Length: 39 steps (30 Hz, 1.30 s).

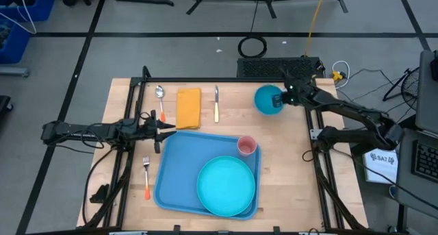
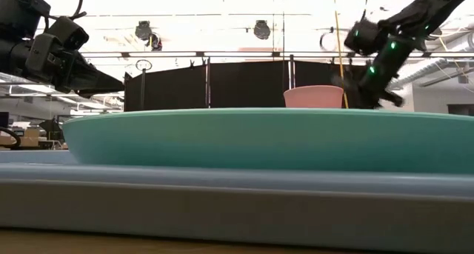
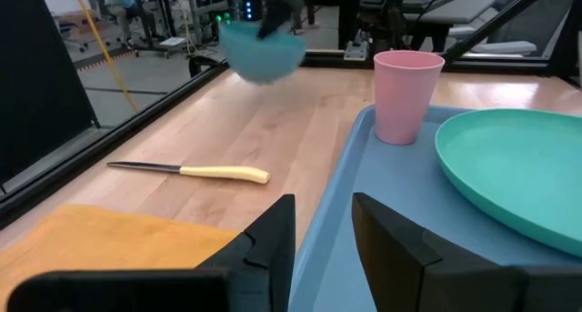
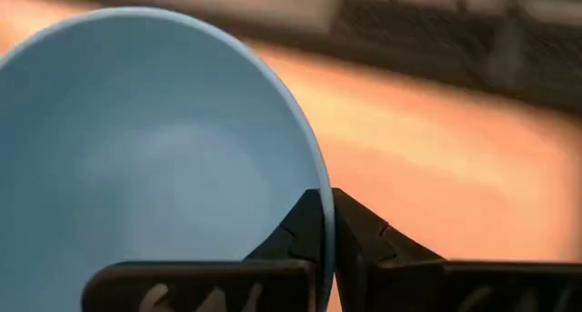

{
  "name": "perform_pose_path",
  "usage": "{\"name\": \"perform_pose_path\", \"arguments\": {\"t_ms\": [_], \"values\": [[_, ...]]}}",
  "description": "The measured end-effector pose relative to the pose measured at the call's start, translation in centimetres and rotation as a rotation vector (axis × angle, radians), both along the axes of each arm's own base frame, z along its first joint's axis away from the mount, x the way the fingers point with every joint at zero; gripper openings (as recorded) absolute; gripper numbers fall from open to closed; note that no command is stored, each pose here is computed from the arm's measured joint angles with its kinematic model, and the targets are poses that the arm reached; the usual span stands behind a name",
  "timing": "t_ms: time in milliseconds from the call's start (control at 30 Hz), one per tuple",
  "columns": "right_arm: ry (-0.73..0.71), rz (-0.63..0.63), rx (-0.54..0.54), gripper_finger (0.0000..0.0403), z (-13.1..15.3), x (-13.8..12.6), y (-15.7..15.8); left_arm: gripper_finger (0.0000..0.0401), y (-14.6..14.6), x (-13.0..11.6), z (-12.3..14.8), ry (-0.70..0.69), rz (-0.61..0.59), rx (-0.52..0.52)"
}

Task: Set up tray
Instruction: Put the blue bowl on the blue plate on the blue serving tray

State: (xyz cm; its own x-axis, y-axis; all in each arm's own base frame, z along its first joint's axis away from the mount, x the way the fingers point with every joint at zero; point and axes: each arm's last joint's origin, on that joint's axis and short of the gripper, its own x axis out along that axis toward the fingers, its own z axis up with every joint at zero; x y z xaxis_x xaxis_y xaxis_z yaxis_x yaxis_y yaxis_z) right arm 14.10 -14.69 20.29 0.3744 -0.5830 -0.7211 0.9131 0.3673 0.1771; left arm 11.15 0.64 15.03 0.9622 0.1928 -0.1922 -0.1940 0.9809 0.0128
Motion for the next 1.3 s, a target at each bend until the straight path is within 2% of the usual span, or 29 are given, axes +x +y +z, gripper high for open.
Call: {"name": "perform_pose_path", "arguments": {"t_ms": [133, 300, 367, 433, 667, 833, 1067, 1167, 1300], "values": [[-0.242, 0.183, -0.081, 0.0002, 2.6, 1.5, 1.6, 0.0118, 0.0, 0.0, 0.0, 0.001, -0.001, 0.002], [-0.58, 0.482, -0.15, 0.0001, 6.2, 4.0, 5.6, 0.0118, 0.0, 0.0, 0.0, 0.0, 0.0, 0.001], [-0.67, 0.578, -0.16, 0.0001, 7.2, 5.0, 7.9, 0.0118, 0.0, 0.0, 0.0, 0.0, 0.0, 0.002], [-0.689, 0.662, -0.162, 0.0001, 8.1, 6.1, 10.2, 0.0118, 0.0, 0.0, 0.0, 0.0, 0.0, 0.002], [-0.541, 0.87, -0.116, 0.0001, 9.8, 10.8, 18.5, 0.0118, 0.0, 0.0, 0.0, 0.002, -0.003, 0.014], [-0.356, 0.961, -0.005, 0.0001, 8.5, 15.0, 22.7, 0.0118, 0.0, 0.0, 0.0, 0.001, -0.002, 0.011], [-0.094, 0.954, 0.101, 0.0, 5.6, 19.6, 24.6, 0.0118, 0.0, 0.0, 0.0, 0.0, -0.002, 0.008], [0.002, 0.953, 0.117, 0.0, 4.7, 20.6, 24.9, 0.0118, 0.0, 0.0, 0.0, -0.001, -0.002, 0.006], [0.053, 0.961, 0.144, 0.0, 3.9, 21.5, 25.3, 0.0118, 0.0, 0.0, 0.0, -0.003, 0.001, -0.005]]}}
